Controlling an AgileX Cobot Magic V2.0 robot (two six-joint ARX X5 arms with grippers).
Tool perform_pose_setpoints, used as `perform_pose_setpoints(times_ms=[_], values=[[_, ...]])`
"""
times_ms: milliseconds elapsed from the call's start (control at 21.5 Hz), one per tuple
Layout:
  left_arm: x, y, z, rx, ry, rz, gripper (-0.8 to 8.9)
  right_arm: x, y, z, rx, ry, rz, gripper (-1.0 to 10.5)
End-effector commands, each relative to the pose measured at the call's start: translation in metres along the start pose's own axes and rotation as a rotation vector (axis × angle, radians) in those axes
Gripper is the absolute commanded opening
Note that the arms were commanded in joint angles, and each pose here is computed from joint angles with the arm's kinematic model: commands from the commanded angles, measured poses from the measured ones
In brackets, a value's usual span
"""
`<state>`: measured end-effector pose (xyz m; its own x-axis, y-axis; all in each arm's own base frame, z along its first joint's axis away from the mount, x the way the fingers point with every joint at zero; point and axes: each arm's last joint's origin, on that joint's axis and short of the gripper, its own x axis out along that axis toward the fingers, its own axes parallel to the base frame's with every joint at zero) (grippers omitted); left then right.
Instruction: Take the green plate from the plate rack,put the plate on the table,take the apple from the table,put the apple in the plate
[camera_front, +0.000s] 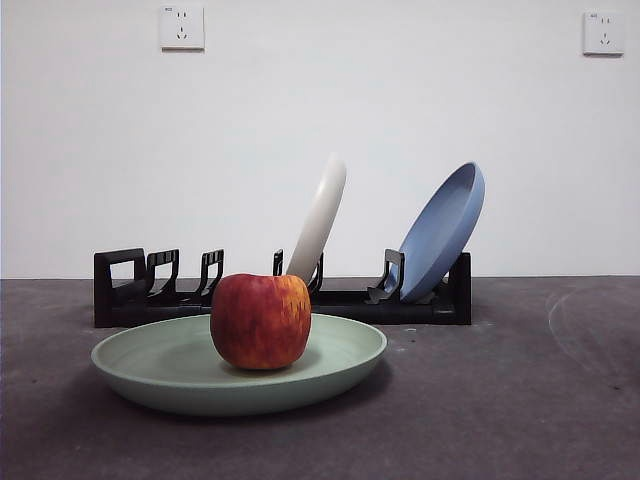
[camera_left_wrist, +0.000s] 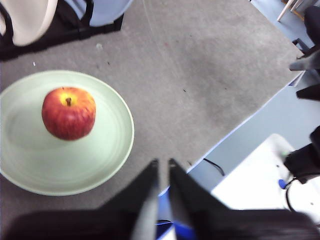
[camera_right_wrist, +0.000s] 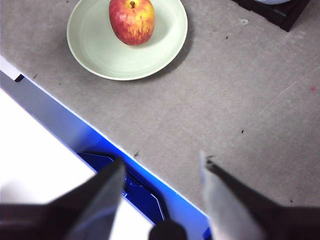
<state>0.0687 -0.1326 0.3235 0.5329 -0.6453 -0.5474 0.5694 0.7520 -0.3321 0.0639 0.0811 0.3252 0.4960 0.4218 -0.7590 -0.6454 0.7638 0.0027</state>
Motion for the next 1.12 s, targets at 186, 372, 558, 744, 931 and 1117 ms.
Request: perform_pose_setpoints(times_ms=[186, 372, 558, 744, 931, 1117], values=[[0.0029, -0.0027, -0.0010, 0.047, -0.015, 0.029, -0.08, 0.0014, 0.0002, -0.0007, 0.001, -0.001, 0.000, -0.1], [0.0023, -0.0027, -0.0015, 0.081, -0.011, 0.029, -0.08, 0.0014, -0.0004, -0.0006, 0.057, -0.004, -0.020, -0.1], [0.0025, -0.0021, -0.0018, 0.080, -0.006, 0.034, -0.03, 0.0013, -0.0005, -0.0002, 0.070, -0.008, -0.025, 0.0], [0.0026, -0.0020, -0.0017, 0.079, -0.006, 0.035, -0.03, 0.0012, -0.0005, -0.0002, 0.070, -0.008, -0.025, 0.0], [0.0028, -0.0021, -0.0017, 0.080, -0.005, 0.035, -0.03, 0.0013, -0.0005, -0.0003, 0.070, -0.007, -0.025, 0.0], [0.0008, -0.0016, -0.0017, 0.077, -0.010, 0.029, -0.03, 0.0013, -0.0005, -0.0003, 0.070, -0.007, -0.025, 0.0]])
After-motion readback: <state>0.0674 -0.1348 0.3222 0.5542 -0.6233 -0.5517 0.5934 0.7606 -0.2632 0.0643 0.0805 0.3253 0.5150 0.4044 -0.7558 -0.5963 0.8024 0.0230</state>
